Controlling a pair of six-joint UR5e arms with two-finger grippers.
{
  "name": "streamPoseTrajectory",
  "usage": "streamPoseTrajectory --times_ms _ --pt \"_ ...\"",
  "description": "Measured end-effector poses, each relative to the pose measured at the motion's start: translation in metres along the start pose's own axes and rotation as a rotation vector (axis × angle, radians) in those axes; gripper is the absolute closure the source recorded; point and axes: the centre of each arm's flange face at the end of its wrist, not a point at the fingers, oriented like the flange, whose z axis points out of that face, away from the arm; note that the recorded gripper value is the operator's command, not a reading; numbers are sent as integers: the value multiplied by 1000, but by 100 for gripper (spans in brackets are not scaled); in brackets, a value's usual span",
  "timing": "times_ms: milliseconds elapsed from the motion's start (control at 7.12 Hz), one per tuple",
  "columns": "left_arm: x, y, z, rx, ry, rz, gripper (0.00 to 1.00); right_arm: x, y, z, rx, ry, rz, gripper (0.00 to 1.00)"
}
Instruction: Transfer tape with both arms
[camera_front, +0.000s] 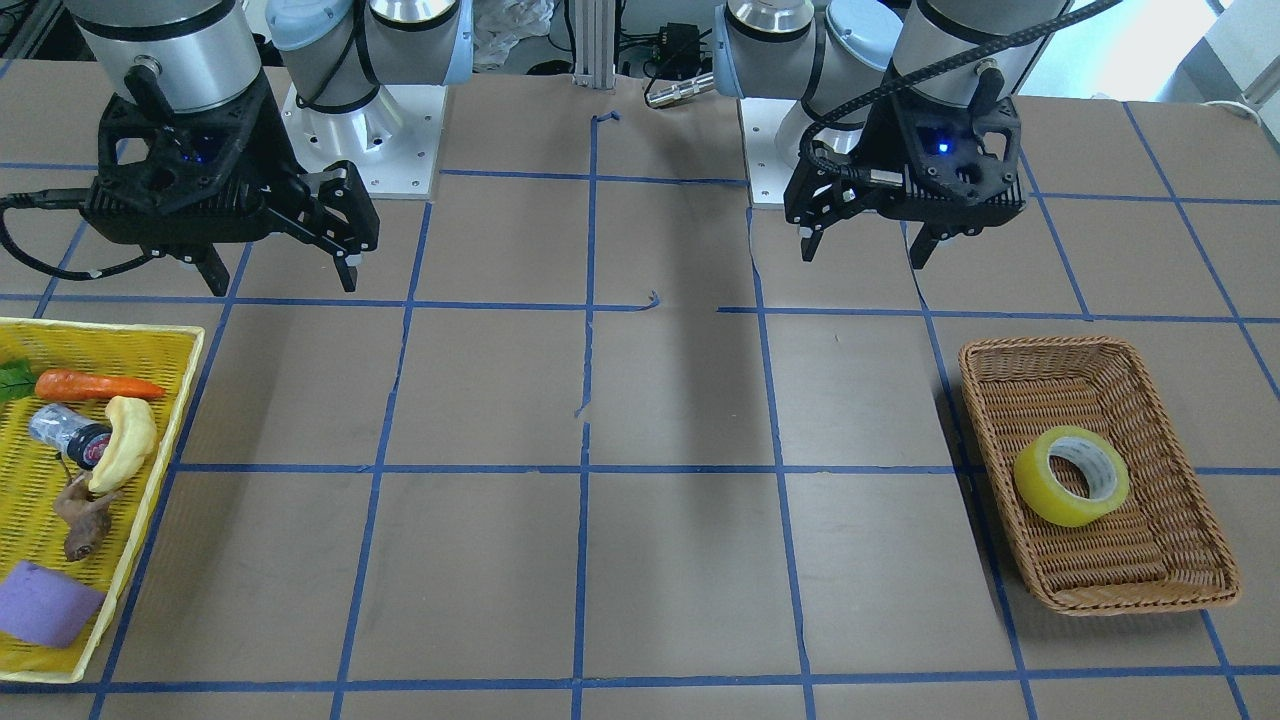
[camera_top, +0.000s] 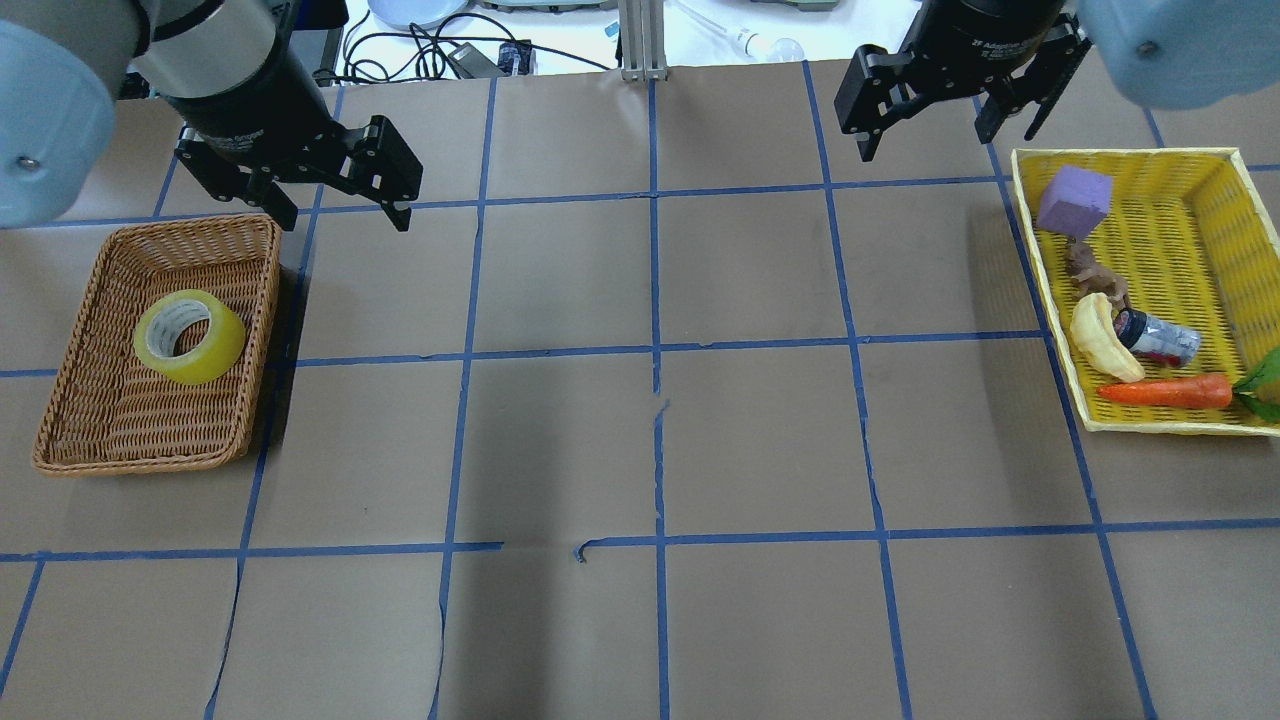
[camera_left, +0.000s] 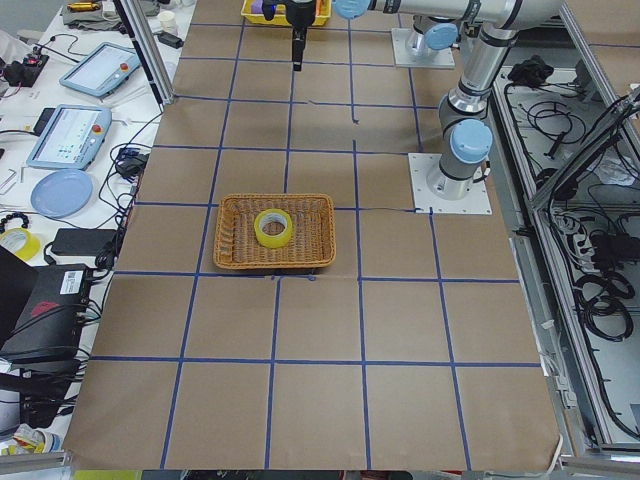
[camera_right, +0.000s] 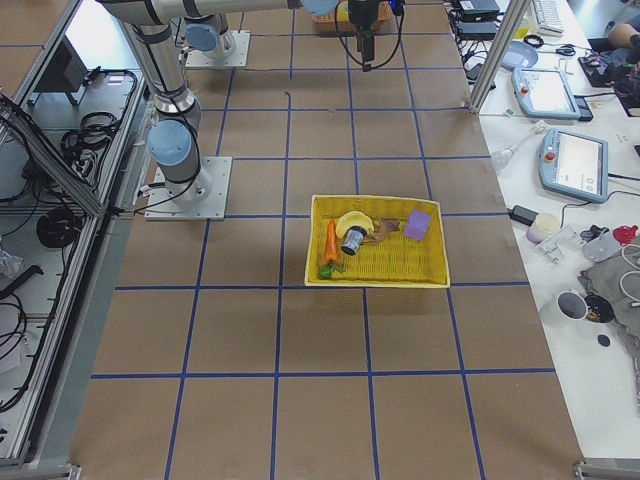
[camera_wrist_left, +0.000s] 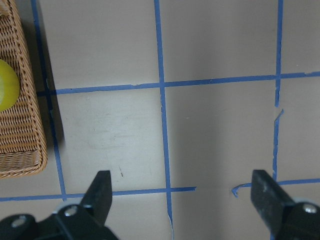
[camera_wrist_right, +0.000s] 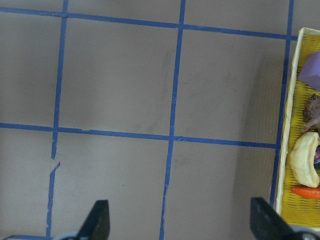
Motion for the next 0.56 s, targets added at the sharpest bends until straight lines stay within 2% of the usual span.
streamPoseTrajectory --times_ms 561 --pt "1 1 1 -1 -1 2 0 0 0 0 -1 0 1 0"
